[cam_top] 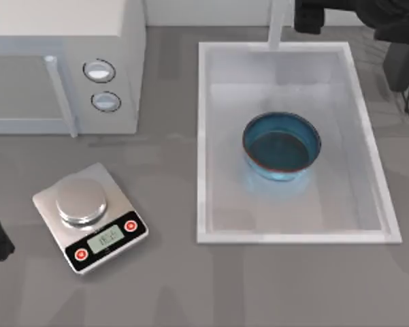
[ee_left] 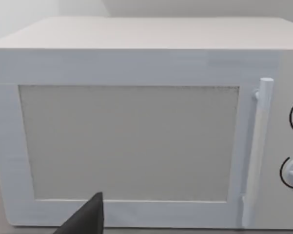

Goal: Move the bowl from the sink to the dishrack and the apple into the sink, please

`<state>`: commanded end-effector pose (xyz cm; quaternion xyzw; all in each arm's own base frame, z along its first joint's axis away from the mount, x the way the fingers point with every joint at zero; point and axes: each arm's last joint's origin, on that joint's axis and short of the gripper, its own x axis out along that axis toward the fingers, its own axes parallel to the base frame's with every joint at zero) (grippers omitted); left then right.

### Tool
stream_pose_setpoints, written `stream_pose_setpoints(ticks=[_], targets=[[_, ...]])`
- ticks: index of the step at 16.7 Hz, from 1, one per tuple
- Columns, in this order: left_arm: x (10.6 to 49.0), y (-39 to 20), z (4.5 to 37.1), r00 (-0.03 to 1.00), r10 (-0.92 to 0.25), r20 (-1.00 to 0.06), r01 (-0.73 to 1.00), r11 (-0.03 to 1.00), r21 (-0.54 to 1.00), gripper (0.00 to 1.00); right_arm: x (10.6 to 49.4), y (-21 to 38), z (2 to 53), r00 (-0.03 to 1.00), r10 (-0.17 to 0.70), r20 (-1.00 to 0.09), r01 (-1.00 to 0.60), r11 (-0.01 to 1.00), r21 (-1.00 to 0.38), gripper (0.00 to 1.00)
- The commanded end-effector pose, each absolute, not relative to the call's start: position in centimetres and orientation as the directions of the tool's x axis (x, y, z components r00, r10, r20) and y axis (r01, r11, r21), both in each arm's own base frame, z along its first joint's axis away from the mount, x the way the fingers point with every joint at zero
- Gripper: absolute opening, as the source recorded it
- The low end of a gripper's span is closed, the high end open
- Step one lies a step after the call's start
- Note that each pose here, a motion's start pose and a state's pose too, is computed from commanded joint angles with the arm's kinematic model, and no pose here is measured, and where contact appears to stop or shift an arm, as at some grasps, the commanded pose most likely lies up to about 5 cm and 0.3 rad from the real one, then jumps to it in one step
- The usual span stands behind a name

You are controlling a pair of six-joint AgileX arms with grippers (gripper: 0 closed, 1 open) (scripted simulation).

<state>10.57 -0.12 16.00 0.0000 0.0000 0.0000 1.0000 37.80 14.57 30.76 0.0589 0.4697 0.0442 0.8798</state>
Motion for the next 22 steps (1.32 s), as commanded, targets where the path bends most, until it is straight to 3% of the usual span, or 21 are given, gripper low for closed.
stream_pose_setpoints(ticks=[5, 10, 22], targets=[[10.6, -0.1, 16.0, 1.000, 0.000, 0.000, 0.000, 1.000, 0.000, 1.00, 43.9, 21.6, 23.2, 0.359, 0.076, -0.930, 0.001, 0.997, 0.081, 1.00], [10.6, -0.1, 16.0, 1.000, 0.000, 0.000, 0.000, 1.000, 0.000, 1.00, 45.6, 25.9, 16.3, 0.229, 0.015, -0.973, 0.009, 1.000, 0.017, 1.00], [10.6, -0.1, 16.0, 1.000, 0.000, 0.000, 0.000, 1.000, 0.000, 1.00, 46.6, 26.8, 11.6, 0.199, -0.002, -0.980, 0.010, 1.000, 0.000, 1.00]])
